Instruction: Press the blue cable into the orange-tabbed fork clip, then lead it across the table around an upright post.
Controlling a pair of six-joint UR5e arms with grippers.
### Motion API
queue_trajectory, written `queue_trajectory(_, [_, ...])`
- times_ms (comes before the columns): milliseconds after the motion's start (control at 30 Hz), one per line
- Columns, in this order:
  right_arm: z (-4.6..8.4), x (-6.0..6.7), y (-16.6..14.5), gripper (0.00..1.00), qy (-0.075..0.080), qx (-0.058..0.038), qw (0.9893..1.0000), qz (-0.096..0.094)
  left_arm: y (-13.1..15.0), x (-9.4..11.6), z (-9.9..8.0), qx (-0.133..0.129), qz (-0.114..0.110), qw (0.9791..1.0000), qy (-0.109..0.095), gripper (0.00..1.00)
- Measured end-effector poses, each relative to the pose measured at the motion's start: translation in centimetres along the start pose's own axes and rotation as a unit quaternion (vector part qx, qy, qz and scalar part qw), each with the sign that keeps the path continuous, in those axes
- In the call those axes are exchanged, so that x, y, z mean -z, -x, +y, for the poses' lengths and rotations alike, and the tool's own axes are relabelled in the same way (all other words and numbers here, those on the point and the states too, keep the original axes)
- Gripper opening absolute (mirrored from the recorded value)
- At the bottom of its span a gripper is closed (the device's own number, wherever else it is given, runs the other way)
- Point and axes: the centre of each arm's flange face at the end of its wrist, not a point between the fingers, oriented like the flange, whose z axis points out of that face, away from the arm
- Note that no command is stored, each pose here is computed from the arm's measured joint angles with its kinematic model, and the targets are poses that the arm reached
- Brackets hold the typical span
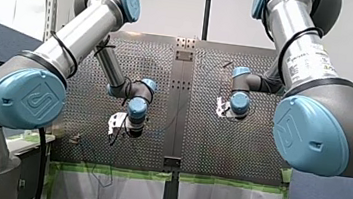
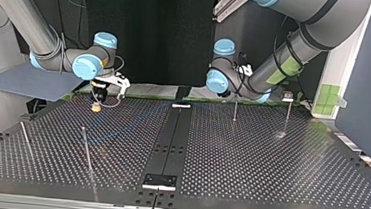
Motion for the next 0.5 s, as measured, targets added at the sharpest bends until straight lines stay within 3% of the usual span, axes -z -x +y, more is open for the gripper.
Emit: queue_trajectory(500, [0.7, 0.1, 2.3, 0.0, 0.01, -0.0046, 0.9999, -0.002, 0.0, 0.0, -0.1, -0.002, 0.0, 1.0, -0.001, 0.95])
